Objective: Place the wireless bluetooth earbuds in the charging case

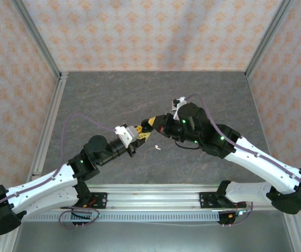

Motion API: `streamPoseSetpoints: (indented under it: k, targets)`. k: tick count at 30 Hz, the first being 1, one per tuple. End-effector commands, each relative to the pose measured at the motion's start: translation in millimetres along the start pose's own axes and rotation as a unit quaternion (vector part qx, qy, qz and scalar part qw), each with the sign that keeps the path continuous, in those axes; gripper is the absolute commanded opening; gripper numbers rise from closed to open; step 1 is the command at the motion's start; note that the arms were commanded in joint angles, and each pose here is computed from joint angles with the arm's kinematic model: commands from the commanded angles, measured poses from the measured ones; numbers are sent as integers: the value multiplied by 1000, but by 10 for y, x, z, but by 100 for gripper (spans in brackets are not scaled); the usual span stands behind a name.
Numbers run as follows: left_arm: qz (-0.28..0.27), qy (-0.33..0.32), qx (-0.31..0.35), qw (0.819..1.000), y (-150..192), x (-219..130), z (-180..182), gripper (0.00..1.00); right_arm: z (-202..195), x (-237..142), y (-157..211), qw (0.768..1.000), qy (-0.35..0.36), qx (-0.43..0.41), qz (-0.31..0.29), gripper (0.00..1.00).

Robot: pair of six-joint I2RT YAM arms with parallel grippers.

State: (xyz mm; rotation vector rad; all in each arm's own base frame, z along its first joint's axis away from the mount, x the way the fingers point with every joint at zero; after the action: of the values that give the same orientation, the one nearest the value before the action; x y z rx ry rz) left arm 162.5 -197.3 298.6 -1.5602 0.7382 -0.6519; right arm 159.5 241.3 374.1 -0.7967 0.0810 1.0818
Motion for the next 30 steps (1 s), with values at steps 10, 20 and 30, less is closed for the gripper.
streamPoseSetpoints:
  k: [10, 20, 30]
  targets:
    - [-64, 3, 3, 998, -281, 2, -30, 0, -305, 114, 217, 997, 66, -1, 40, 4]
    - [-57, 4, 3, 998, -255, 23, -29, 0, -215, -141, 32, 995, 95, -41, 0, 27]
    - [-48, 14, 3, 999, -233, 17, -47, 0, -117, -329, -59, 995, 74, -61, -26, 37]
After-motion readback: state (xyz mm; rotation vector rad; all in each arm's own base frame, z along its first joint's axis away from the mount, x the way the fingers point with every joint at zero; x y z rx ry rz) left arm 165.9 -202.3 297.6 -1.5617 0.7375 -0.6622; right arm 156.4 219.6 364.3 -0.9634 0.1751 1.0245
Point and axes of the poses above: each hand's point on the last joint's axis, 136 mm out from that joint toward the fingers, its own x axis out along the fingers, its own z axis along the line the jaws close on, y = z × x, the point moved 8 cm from there along -x, back along the fingers, and after that the axes turned 13 degrees about -x, right-handed, at the moved point
